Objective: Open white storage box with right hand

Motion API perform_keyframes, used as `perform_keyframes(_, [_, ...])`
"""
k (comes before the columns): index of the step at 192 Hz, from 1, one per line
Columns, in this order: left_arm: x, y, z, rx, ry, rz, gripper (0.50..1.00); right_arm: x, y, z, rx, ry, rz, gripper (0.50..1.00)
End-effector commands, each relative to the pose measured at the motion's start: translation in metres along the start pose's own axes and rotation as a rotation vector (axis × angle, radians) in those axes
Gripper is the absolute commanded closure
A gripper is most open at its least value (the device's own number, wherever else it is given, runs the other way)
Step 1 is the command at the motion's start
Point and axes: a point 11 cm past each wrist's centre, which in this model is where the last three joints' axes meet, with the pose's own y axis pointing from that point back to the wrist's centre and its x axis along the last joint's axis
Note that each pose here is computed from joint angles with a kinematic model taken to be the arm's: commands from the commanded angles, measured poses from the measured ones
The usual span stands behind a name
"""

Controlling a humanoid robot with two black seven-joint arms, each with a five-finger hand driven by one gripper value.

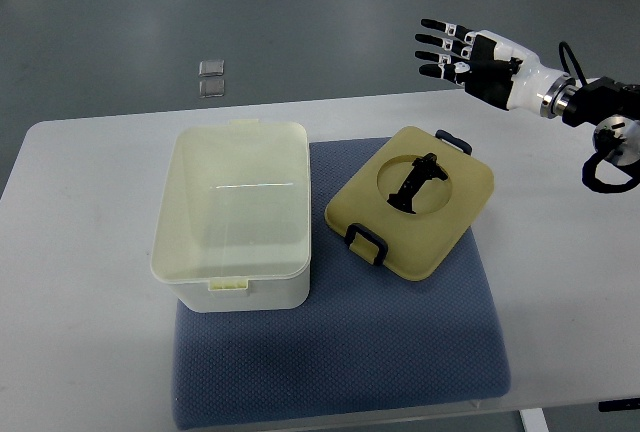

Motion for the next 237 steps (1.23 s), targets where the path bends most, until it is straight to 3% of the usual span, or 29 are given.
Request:
perform_keyframes(1, [0.0, 0.0, 0.0, 0.0, 0.0, 0.0, 0.5, 0.004, 0.001, 0.01, -0.019, -0.139, 0.028, 0.56])
perform_keyframes(39, [0.0, 0.0, 0.0, 0.0, 0.0, 0.0, 0.5, 0.003, 0.0, 0.014, -0.045, -0.323, 0.037, 0.56])
perform_keyframes(237, [0.0, 0.0, 0.0, 0.0, 0.0, 0.0, 0.5, -0.007, -0.009, 0.028, -0.027, -0.378, 0.024, 0.56])
